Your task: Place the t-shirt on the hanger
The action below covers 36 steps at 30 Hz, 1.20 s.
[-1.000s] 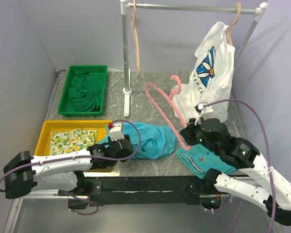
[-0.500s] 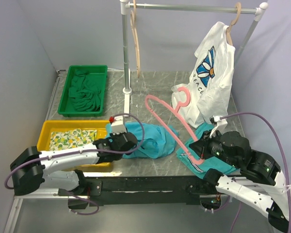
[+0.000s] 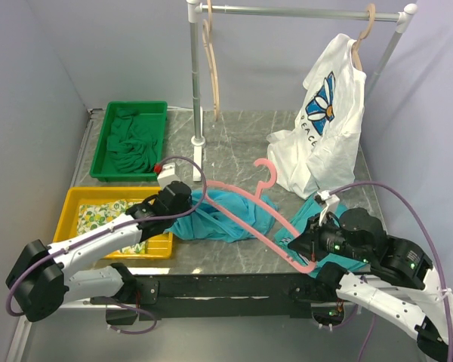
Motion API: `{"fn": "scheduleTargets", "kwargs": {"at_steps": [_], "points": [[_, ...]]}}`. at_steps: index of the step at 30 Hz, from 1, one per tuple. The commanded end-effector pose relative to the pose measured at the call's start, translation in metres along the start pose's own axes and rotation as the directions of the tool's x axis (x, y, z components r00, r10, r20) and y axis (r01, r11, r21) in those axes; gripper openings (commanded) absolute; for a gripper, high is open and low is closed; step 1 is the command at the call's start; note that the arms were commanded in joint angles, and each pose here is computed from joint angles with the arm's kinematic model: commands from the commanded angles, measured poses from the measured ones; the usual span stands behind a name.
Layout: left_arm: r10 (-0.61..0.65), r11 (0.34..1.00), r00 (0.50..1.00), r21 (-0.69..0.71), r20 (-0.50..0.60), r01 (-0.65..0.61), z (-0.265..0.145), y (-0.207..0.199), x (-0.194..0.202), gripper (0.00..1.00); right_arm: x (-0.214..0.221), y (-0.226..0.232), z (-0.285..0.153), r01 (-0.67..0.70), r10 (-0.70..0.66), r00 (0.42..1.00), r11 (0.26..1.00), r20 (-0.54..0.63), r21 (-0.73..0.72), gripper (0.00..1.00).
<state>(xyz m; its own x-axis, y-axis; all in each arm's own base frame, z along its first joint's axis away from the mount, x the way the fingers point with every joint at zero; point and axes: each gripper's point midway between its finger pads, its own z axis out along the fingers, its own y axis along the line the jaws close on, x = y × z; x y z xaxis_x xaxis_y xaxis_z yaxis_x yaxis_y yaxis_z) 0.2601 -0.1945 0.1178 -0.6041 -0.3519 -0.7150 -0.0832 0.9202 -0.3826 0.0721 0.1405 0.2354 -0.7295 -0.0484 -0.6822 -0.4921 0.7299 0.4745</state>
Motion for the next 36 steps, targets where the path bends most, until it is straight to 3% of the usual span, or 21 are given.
{"fn": "scheduleTargets", "kwargs": {"at_steps": [1, 9, 27, 32, 36], "points": [[0.002, 0.996, 1.000, 0.091, 0.000, -0.002, -0.003, -0.014, -0.010, 0.04, 0.006, 0.007, 0.006, 0.042, -0.044, 0.999, 0.997, -0.023, -0.063, 0.00], [0.043, 0.992, 0.999, 0.116, 0.010, -0.043, -0.006, -0.022, -0.021, 0.04, 0.013, 0.001, 0.017, 0.075, -0.077, 0.995, 0.996, -0.065, -0.039, 0.00], [0.074, 0.984, 0.997, 0.164, 0.002, -0.073, -0.006, -0.037, -0.056, 0.01, 0.001, 0.012, 0.003, 0.117, -0.120, 0.993, 0.989, -0.025, -0.086, 0.00], [0.154, 0.950, 0.988, 0.273, 0.009, -0.150, -0.021, -0.063, -0.070, 0.01, -0.006, 0.017, 0.011, 0.119, -0.120, 0.993, 0.988, -0.003, -0.102, 0.00], [0.234, 0.878, 0.971, 0.418, 0.052, -0.234, -0.053, -0.091, -0.083, 0.01, -0.025, 0.014, 0.026, 0.121, -0.117, 0.991, 0.991, 0.067, -0.058, 0.00]]}}
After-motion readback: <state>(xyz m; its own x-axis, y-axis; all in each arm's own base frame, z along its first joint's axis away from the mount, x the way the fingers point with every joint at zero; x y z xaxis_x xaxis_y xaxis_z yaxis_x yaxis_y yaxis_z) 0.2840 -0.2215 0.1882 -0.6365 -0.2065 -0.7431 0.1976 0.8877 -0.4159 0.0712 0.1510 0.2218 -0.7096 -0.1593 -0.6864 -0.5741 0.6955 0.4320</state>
